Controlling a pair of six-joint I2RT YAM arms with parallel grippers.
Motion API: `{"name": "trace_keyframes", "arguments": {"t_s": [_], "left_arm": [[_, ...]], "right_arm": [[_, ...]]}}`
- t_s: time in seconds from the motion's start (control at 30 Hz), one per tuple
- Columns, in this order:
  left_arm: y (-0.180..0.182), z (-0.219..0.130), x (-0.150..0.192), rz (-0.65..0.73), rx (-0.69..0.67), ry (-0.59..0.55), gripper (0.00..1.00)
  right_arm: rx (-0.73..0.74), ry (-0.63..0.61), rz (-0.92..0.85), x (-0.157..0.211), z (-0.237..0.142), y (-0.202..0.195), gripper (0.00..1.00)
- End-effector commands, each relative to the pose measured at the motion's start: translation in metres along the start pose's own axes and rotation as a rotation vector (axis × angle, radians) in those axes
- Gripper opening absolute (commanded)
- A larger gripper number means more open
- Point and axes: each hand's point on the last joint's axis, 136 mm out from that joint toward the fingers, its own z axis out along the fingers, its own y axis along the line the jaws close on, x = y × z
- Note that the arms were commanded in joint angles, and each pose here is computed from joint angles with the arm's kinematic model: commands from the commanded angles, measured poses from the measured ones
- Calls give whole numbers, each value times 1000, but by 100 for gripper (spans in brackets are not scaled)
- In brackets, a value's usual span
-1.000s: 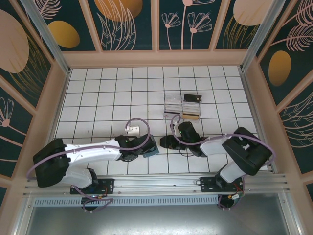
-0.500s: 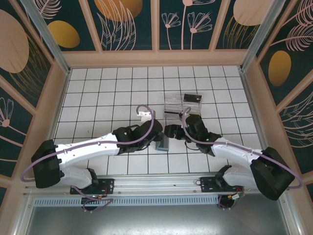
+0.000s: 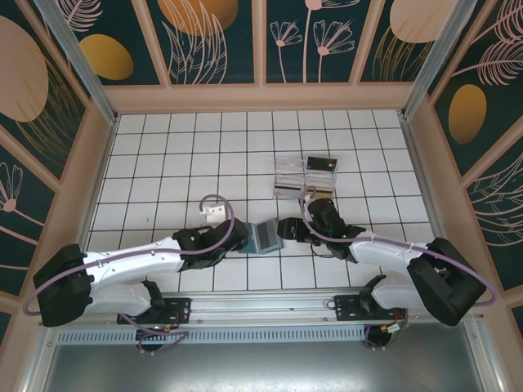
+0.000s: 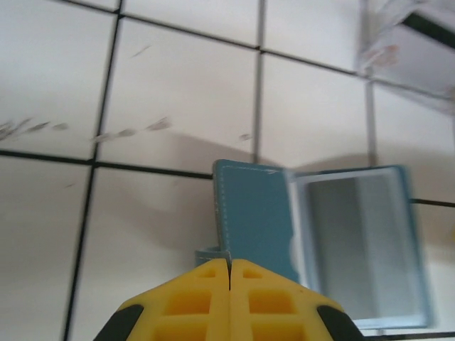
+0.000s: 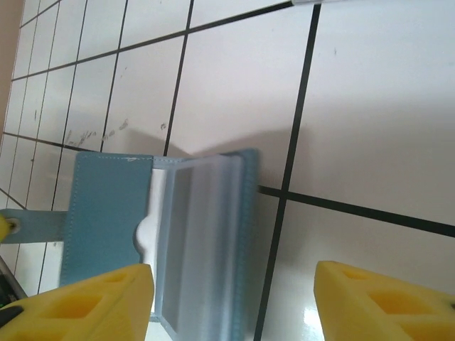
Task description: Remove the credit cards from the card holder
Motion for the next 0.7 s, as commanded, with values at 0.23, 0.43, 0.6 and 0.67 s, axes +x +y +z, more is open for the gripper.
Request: {"name": "trace_keyframes", "arguments": {"t_s": [0.23,0.43,0.6,0.67], "left_arm": [[27,23,15,0,-46,16,0],[26,27,16,16,-55,22,0],[30,29,19,12,-60,27,0],[31,29,20,13,-63,27,0]], "right_arm": [[-70,36,-20,8,8,22,50],[-57,63,-36,13,15,23,40],[-78,69,-41,13,17,27,21],[-103,71,-42,12,17,33,11]]}}
